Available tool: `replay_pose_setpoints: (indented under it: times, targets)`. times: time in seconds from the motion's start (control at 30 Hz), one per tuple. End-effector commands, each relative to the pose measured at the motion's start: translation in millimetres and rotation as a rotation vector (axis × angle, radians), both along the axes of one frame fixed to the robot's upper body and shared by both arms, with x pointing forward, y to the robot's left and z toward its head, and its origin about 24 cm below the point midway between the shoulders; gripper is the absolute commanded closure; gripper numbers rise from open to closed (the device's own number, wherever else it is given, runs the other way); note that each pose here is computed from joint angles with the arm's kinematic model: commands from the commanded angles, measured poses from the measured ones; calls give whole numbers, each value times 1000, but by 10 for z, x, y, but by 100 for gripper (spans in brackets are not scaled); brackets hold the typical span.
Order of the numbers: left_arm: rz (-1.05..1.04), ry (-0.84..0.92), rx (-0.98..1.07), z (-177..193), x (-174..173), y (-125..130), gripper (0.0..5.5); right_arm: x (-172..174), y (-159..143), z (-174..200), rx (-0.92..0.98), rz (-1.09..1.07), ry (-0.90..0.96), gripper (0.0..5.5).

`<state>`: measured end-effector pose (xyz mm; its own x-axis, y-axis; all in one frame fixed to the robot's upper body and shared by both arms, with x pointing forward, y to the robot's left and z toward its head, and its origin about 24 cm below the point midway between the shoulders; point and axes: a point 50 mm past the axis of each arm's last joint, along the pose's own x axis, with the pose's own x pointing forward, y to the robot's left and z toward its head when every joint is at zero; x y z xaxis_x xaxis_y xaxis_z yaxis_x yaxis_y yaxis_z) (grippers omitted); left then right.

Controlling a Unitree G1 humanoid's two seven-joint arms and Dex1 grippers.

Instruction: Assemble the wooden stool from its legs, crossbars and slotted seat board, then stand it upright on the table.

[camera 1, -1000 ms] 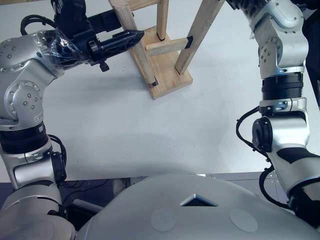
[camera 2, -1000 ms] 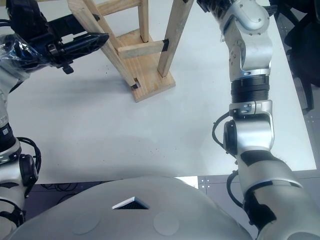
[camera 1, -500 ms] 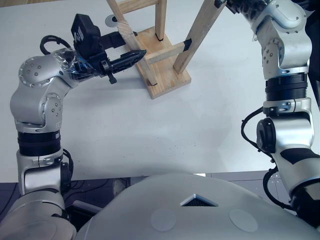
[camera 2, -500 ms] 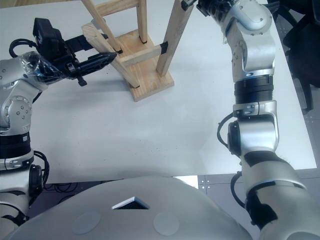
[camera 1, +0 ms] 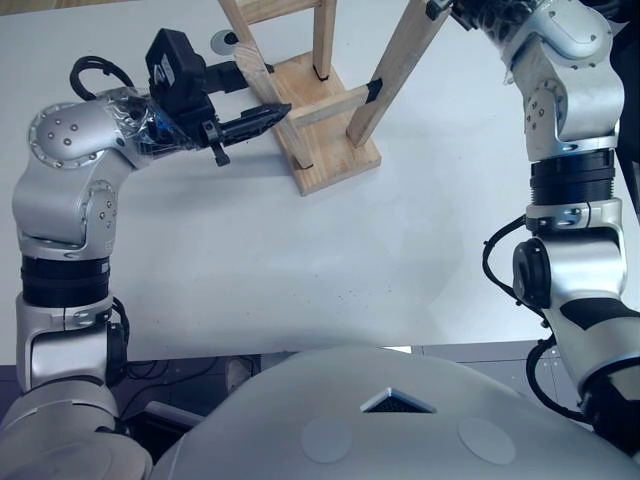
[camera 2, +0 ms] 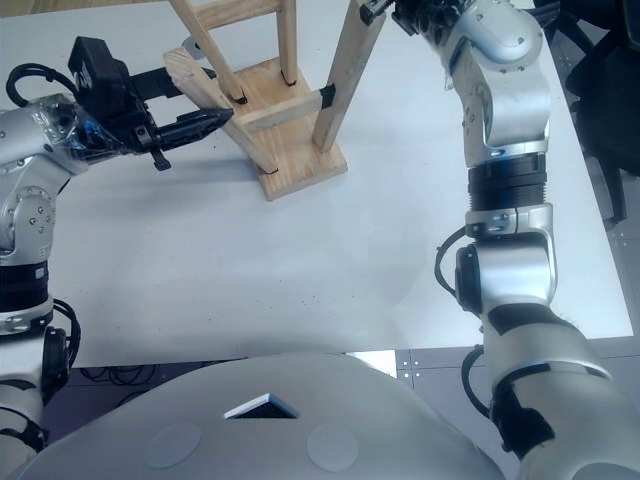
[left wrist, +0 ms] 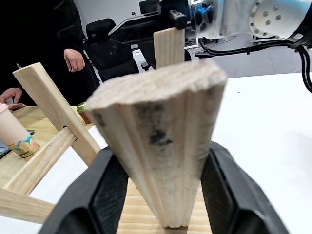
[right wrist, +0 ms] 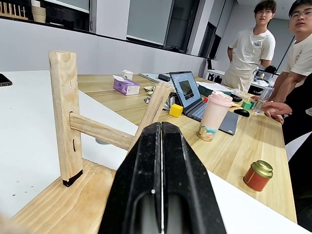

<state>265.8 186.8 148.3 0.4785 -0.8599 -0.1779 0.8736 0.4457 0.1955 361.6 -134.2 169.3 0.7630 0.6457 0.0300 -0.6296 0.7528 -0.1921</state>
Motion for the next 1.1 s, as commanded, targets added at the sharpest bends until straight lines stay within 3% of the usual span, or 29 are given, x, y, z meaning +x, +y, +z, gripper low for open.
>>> replay_pose_setpoints:
  times: [0.03,0.23,0.33,0.53,0.73,0.87,0.97,1.1]
  targets:
    - [73,214,326,-665,-62,27,349,-216,343,-752,-118,94,292,550]
    - [48,201,406,-752,-23,-18,349,-294,490,-807,-118,144,321,550]
    - [28,222,340,-630,-35,20,277,-293,480,-813,-122,141,329,550]
    - [-15,217,356,-479,-68,103,202,-257,432,-800,-122,116,329,550]
    - [61,240,579,-525,-121,476,202,-256,430,-790,-113,118,333,550]
    - [174,230,483,-496,-87,475,202,-333,444,-810,-74,150,398,550]
    - [213,270,367,-535,-124,361,235,-367,464,-822,-77,160,423,550]
    - [238,344,441,-713,-220,433,311,-366,483,-812,-81,167,433,550]
